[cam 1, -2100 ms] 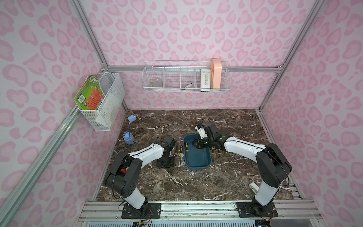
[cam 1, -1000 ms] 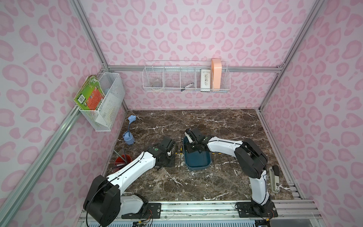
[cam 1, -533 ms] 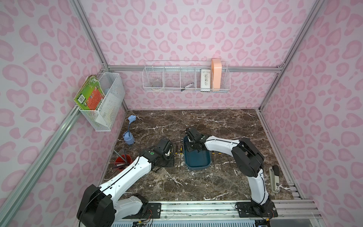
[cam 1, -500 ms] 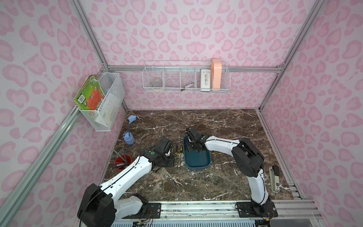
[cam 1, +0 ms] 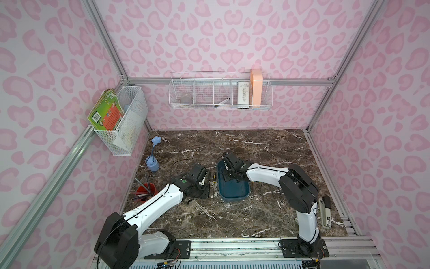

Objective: Take the file tool out of the storage box
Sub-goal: Pick up the file tool from the storage box.

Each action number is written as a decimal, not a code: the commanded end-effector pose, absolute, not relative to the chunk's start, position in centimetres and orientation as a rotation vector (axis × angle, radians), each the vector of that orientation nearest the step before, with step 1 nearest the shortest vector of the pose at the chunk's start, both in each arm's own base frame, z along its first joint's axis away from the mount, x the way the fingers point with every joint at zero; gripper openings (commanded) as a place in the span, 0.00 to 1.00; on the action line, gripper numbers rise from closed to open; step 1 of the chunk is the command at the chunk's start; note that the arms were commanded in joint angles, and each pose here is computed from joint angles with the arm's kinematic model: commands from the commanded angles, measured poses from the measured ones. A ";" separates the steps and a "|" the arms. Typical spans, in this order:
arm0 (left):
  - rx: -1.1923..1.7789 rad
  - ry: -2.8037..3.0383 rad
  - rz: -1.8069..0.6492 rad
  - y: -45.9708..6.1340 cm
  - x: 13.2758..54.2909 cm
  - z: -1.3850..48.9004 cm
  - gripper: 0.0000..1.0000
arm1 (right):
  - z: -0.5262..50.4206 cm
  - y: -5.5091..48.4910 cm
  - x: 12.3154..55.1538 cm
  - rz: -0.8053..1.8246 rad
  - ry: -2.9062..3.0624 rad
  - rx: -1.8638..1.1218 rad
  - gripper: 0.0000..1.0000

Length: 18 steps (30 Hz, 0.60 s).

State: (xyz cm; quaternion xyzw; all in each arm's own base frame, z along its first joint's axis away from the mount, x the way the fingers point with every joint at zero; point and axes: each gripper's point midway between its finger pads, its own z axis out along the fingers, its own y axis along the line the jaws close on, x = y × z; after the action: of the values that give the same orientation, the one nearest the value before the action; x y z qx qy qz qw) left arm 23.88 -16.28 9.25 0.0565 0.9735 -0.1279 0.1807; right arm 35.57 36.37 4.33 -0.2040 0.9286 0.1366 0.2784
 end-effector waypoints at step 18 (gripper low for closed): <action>0.201 2.766 -0.372 -17.1 24.0 8.7 0.26 | -0.7 34.4 36.4 0.112 2.617 -0.510 0.23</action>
State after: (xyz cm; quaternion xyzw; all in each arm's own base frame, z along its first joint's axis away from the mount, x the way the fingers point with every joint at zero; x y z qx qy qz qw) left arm 23.96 -16.94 8.36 0.0639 0.9757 -0.1275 0.1666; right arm 38.26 37.33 2.22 -0.1877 0.9327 0.0989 0.2918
